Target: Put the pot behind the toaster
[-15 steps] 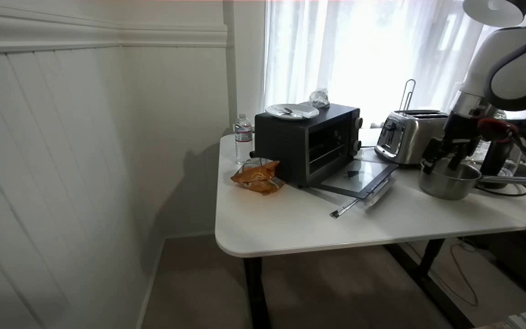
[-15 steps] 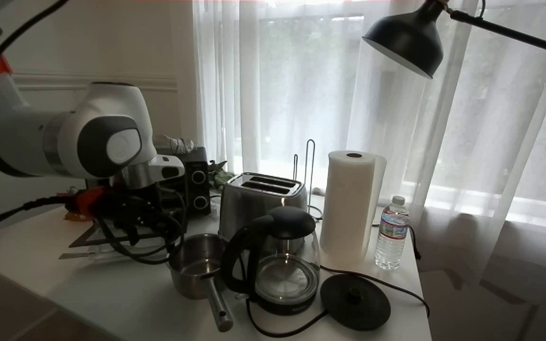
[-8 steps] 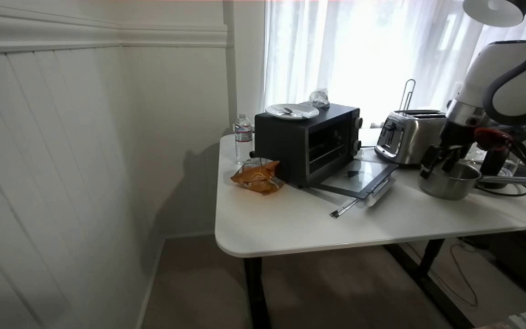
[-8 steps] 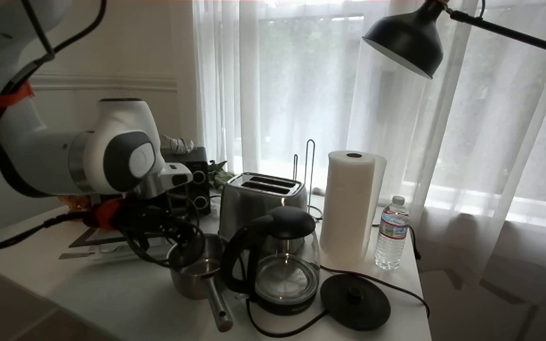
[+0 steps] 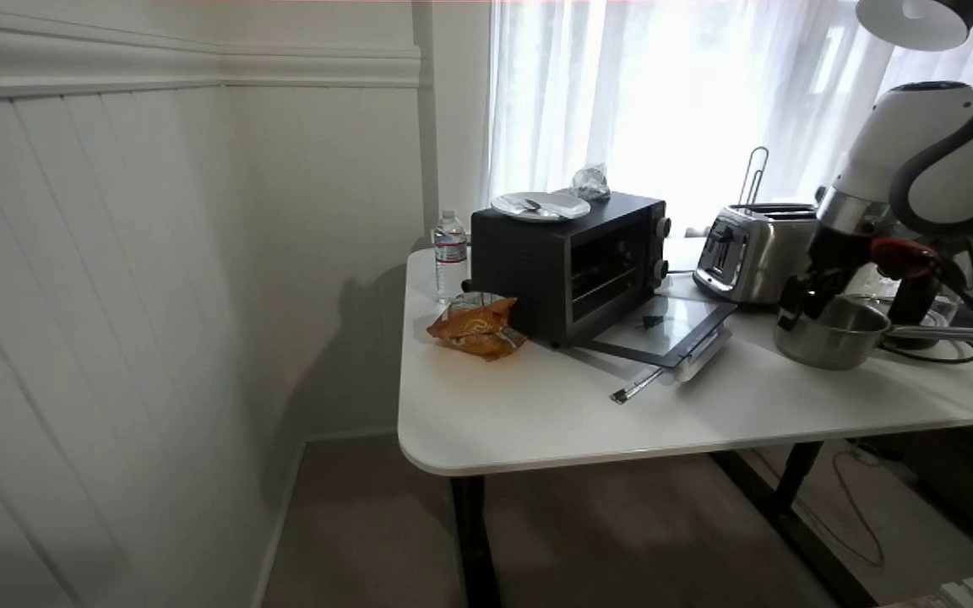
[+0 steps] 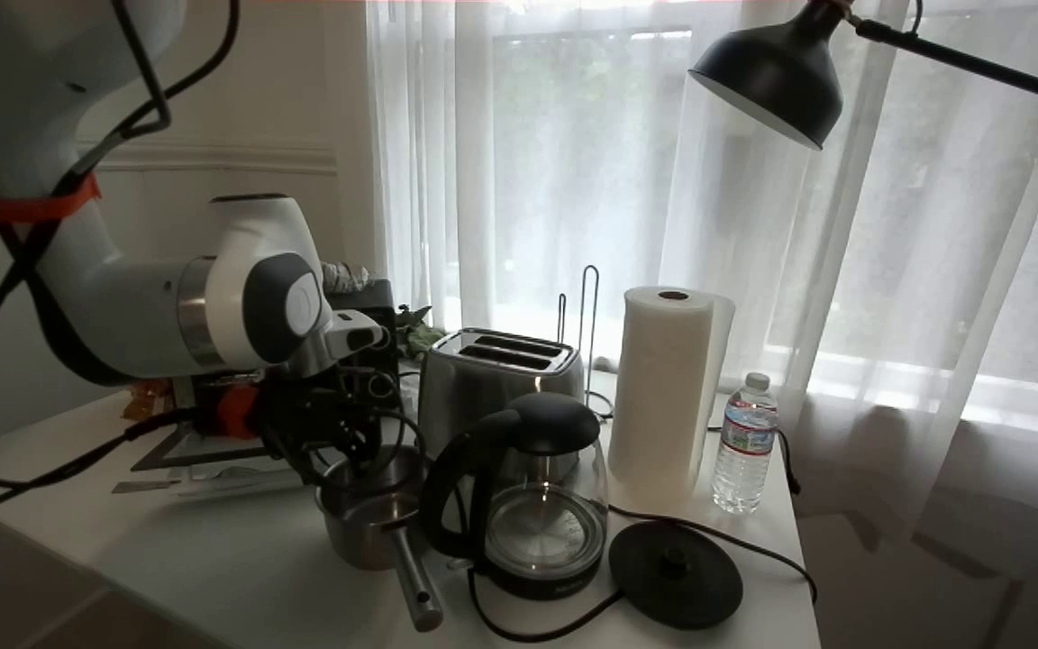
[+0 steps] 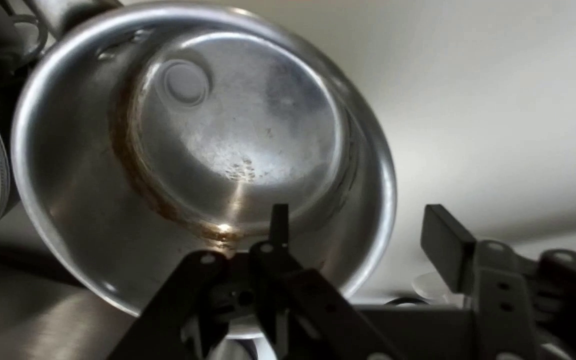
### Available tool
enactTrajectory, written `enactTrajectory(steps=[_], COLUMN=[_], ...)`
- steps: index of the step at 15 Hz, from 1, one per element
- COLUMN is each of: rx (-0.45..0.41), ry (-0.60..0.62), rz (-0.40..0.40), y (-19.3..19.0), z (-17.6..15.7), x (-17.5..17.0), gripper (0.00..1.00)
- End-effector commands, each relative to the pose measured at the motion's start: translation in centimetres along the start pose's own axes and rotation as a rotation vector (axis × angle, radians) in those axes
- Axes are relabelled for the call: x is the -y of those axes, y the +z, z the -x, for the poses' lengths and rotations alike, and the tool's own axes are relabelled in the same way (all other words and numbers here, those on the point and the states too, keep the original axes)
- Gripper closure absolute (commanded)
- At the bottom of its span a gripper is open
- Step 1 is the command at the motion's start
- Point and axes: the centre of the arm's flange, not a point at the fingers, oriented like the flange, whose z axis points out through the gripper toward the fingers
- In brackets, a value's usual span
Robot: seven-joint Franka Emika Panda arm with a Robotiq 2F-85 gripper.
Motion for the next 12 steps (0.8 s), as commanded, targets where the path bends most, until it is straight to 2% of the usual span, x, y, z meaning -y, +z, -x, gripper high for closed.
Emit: enactTrajectory(steps=[1,6,8,12], rx=[0.008,0.036,0.029,0.016], ry=[-0.036,-0.047,-0.064,-0.101], rz=[0.015,0.011,0.016,0.014], y=[1.1,1.7,1.3,-1.2], z=[-0.2,0.2,0.2,0.1], x=[-0.1,0.1,0.5,2.2], gripper=[0.61,0.95,1.0,0.98])
